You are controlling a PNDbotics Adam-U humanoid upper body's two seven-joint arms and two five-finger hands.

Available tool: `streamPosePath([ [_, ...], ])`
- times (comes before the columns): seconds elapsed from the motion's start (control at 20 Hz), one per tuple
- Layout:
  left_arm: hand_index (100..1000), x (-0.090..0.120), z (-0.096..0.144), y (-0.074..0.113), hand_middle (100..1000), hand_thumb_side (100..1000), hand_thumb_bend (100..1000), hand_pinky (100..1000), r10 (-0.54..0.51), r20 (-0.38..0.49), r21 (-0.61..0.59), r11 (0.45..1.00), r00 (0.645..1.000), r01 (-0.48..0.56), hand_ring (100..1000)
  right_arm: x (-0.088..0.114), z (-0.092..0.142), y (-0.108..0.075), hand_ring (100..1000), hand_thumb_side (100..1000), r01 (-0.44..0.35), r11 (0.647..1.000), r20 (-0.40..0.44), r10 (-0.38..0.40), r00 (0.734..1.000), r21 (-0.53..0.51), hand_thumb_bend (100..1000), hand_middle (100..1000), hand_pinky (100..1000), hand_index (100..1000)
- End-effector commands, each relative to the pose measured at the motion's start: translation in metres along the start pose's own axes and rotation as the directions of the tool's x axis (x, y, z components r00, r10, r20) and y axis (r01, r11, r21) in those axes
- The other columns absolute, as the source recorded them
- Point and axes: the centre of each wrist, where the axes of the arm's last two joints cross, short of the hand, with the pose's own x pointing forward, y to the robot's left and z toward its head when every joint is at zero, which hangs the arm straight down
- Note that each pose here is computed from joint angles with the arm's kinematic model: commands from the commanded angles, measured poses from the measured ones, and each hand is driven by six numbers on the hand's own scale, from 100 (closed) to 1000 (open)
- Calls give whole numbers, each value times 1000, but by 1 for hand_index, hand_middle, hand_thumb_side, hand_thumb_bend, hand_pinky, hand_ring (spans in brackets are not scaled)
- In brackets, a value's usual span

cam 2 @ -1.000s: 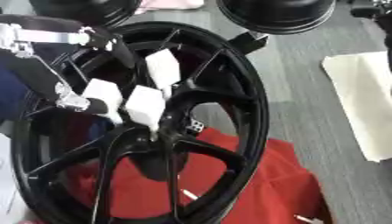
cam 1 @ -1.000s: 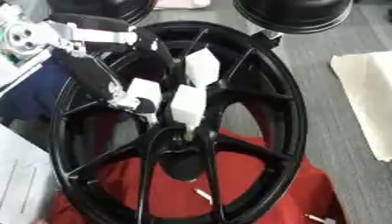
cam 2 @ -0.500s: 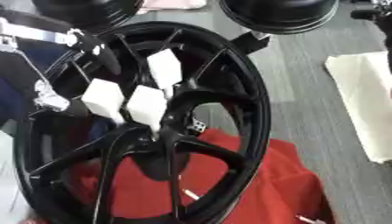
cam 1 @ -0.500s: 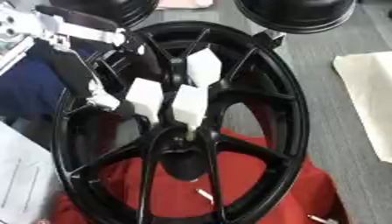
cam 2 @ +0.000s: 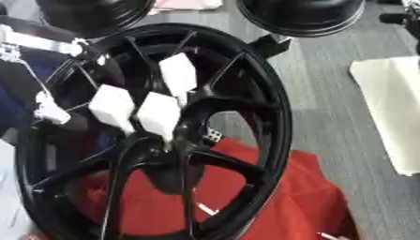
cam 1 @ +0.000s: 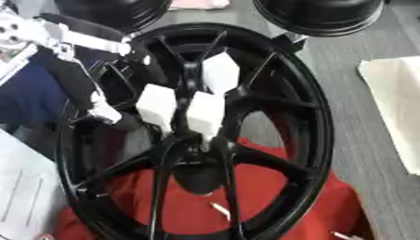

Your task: Pull the pin out of the wheel hub.

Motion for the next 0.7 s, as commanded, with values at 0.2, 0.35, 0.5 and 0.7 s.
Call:
streamPosePath([
  [0.2,889,2,11,9,831,367,513,911,-15,-14,33,999,1000,16,896,7,-4,-6,821,664,-9,1000,24,10,1000,-8,100,635,756,681],
  [0.35,883,4,10,8,825,386,514,911,-16,-2,29,999,1000,16,895,6,-4,-6,821,665,-8,1000,22,8,1000,-10,100,635,756,681],
  [0.5,875,7,8,8,819,409,520,911,-20,15,24,1000,1000,19,896,6,-4,-6,821,665,-6,1000,21,7,1000,-11,100,635,756,681],
  [0.7,870,10,6,8,816,426,542,909,-20,32,21,1000,999,20,895,6,-4,-6,821,665,-5,1000,21,5,1000,-11,100,636,757,682],
])
